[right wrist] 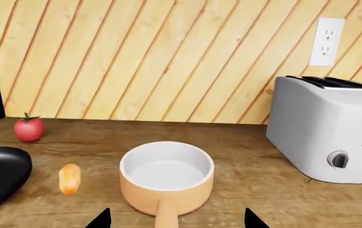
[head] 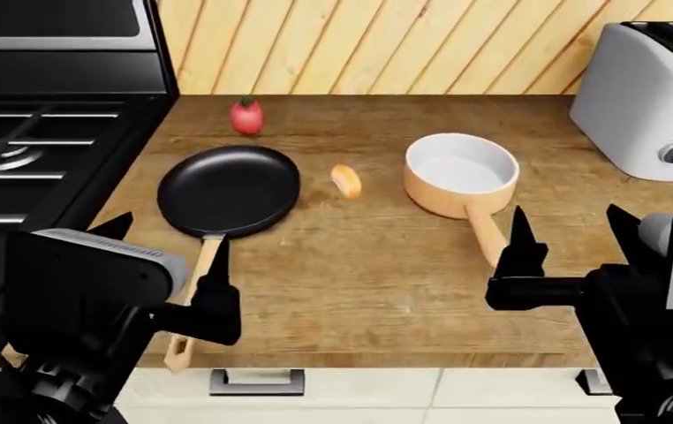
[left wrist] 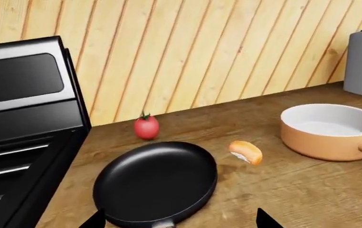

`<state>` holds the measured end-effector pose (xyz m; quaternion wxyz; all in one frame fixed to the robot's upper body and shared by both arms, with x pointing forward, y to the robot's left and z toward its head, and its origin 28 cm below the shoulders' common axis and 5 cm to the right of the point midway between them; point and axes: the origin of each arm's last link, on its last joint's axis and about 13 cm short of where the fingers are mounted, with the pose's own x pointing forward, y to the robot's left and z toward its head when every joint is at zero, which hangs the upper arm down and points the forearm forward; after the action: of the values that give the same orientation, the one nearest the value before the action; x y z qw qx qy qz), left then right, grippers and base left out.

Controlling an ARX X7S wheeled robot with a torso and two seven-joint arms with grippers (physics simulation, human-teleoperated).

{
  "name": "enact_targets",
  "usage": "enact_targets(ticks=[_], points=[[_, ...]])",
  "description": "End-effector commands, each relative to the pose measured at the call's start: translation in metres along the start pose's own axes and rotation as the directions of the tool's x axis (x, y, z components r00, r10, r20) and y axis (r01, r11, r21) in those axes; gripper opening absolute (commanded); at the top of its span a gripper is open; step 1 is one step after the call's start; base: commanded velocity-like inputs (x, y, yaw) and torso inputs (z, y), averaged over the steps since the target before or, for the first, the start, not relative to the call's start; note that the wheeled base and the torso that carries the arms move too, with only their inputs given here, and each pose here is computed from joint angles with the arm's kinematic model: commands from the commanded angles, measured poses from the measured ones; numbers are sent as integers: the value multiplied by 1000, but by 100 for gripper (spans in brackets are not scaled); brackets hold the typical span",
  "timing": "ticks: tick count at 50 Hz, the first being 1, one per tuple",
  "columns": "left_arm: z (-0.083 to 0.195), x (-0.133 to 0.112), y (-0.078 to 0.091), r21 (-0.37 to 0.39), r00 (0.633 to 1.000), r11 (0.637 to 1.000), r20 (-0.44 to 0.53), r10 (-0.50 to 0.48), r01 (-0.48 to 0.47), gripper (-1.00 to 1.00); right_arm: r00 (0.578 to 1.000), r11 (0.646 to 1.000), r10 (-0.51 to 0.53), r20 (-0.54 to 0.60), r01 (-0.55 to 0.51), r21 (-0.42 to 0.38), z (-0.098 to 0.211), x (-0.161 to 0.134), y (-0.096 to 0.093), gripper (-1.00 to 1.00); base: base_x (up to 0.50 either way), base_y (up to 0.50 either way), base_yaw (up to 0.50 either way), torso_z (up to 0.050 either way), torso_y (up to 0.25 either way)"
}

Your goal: Place both pans onto different burners. Then place the tomato and the sushi on different pans.

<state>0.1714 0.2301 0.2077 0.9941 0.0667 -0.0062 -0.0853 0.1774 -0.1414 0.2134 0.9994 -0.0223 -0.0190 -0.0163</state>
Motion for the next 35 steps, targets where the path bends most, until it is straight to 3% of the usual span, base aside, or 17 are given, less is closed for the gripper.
enact_targets(ticks=[1, 16, 20, 29, 35], points=[[0, 0, -1, 4, 1000, 1000, 1, 0, 0, 100, 1000, 1000, 4, 10, -4, -8, 2, 0, 1, 100, 500, 0, 0, 0, 0], [-2, -2, 0, -7, 1000, 1000, 4, 2, -2, 100, 1000, 1000, 0, 10, 0, -11, 4, -1, 2, 100, 500, 0, 0, 0, 1], [-3, -3, 0, -5, 1000, 1000, 6, 5, -5, 100, 1000, 1000, 7, 20, -7, 1, 12, -2, 1, 100, 0, 0, 0, 0, 3], [-1, -5, 1, 21, 1000, 1000, 13, 23, -23, 100, 977, 999, 44, -210, -49, -17, 30, 4, 3, 100, 0, 0, 0, 0, 0], [0, -5, 1, 24, 1000, 999, 17, 24, -24, 100, 954, 998, 33, -297, -45, -33, 36, 18, 3, 100, 0, 0, 0, 0, 0]])
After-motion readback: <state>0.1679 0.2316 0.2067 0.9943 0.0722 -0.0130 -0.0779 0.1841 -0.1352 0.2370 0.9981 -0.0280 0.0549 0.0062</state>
